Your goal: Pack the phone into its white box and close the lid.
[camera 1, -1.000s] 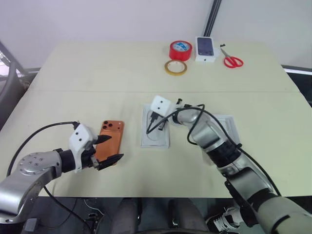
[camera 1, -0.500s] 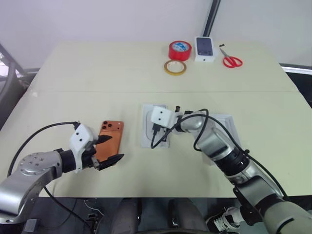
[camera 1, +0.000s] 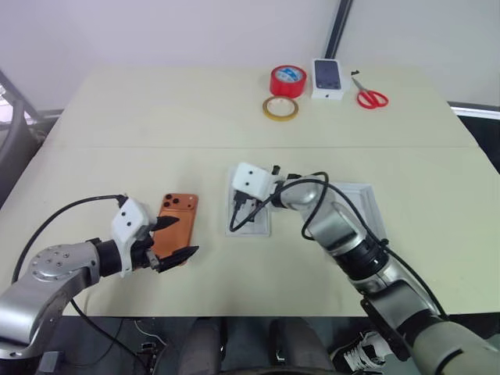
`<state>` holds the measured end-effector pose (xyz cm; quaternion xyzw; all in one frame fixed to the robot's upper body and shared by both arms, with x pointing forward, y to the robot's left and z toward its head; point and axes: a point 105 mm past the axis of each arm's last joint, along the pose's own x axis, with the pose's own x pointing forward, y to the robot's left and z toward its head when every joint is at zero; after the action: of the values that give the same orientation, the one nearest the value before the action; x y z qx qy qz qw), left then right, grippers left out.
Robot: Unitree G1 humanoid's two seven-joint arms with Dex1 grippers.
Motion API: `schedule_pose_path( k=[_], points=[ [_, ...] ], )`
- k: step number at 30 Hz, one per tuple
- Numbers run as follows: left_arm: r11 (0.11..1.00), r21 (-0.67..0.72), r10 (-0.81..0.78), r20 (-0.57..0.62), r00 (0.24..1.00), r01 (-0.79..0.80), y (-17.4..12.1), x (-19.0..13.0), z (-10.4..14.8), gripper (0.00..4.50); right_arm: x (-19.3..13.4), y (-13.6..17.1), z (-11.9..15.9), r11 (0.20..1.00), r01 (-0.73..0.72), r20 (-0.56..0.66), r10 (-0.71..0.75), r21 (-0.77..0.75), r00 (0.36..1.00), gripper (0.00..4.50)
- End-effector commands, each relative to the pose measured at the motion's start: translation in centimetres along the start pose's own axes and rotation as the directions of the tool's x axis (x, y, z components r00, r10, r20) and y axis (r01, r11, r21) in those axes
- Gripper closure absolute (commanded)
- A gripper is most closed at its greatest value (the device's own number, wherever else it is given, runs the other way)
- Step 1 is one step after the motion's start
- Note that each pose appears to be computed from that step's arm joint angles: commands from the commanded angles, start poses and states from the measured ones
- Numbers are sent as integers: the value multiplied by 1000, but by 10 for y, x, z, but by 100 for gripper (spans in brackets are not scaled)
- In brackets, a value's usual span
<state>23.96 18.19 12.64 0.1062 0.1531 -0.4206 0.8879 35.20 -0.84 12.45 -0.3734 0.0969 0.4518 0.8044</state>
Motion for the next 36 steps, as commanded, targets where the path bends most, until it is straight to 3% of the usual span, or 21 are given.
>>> schedule_pose_path(
  k=[1,16,22,33,36],
  points=[
    [999,29,16,20,1000,-17,1,-2,6,10,-2,5,3,999,-25,11,25,-47,1000,450],
    [1000,26,15,23,1000,-15,2,0,6,10,-33,15,-22,980,-97,-107,79,-175,991,450],
    [1000,27,13,24,1000,-14,3,1,6,10,-36,12,-15,975,-82,-103,62,-208,993,450],
    [995,-26,94,46,994,-93,14,-6,7,10,-29,0,32,998,4,113,4,-68,994,450],
    [955,-199,231,36,972,-219,39,-17,2,10,-23,8,40,998,-30,146,38,-54,989,450]
  ],
)
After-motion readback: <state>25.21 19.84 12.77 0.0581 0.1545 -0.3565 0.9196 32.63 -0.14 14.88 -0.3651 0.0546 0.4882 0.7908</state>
